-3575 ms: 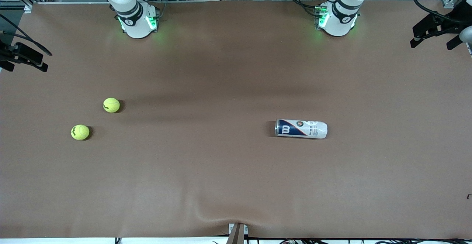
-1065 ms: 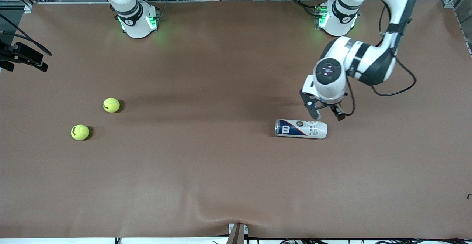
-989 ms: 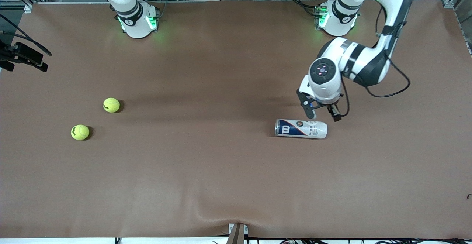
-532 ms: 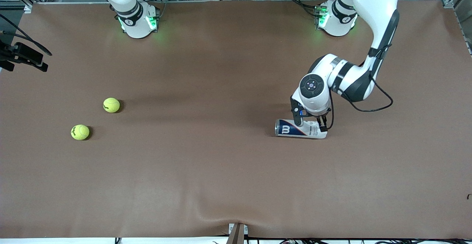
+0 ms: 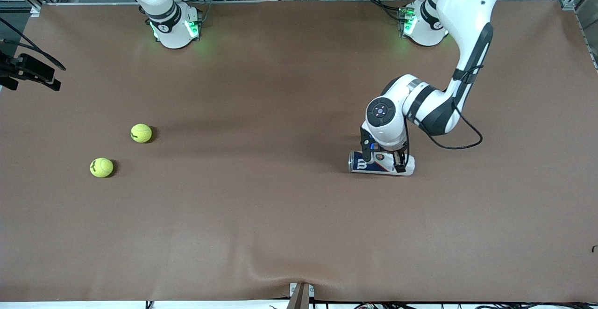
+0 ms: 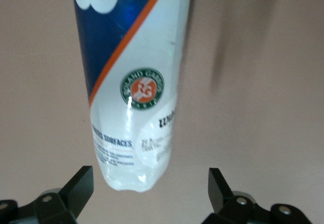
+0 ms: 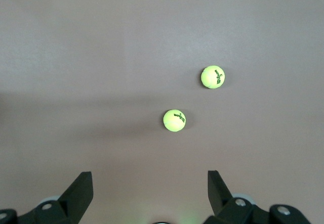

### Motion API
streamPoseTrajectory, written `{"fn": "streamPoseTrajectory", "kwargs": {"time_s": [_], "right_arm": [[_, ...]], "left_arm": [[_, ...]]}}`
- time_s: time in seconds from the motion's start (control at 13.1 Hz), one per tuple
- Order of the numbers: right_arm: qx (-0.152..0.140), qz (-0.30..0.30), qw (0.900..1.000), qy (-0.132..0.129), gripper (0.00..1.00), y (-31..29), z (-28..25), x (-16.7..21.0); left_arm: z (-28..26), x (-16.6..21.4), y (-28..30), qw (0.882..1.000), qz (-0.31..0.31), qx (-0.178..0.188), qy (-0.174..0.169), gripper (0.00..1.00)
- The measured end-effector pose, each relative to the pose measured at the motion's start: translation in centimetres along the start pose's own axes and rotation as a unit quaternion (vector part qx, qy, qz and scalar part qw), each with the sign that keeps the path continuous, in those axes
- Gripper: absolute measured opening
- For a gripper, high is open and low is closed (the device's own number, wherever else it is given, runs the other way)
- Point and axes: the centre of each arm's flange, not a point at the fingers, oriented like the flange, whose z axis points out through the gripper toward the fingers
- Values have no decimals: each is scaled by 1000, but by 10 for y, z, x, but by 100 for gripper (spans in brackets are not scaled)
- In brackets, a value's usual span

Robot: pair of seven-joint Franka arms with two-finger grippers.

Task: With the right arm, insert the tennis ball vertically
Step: 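Lower the left gripper and grasp the ball can around its body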

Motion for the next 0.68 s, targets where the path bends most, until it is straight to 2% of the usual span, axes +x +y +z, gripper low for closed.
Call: {"fn": "streamPoseTrajectory", "kwargs": {"time_s": [0.68], "right_arm": [[0, 0, 1000, 0, 100, 0, 0, 0]], "left_arm": [[22, 22, -1, 1000, 27, 13, -7, 100]]}}
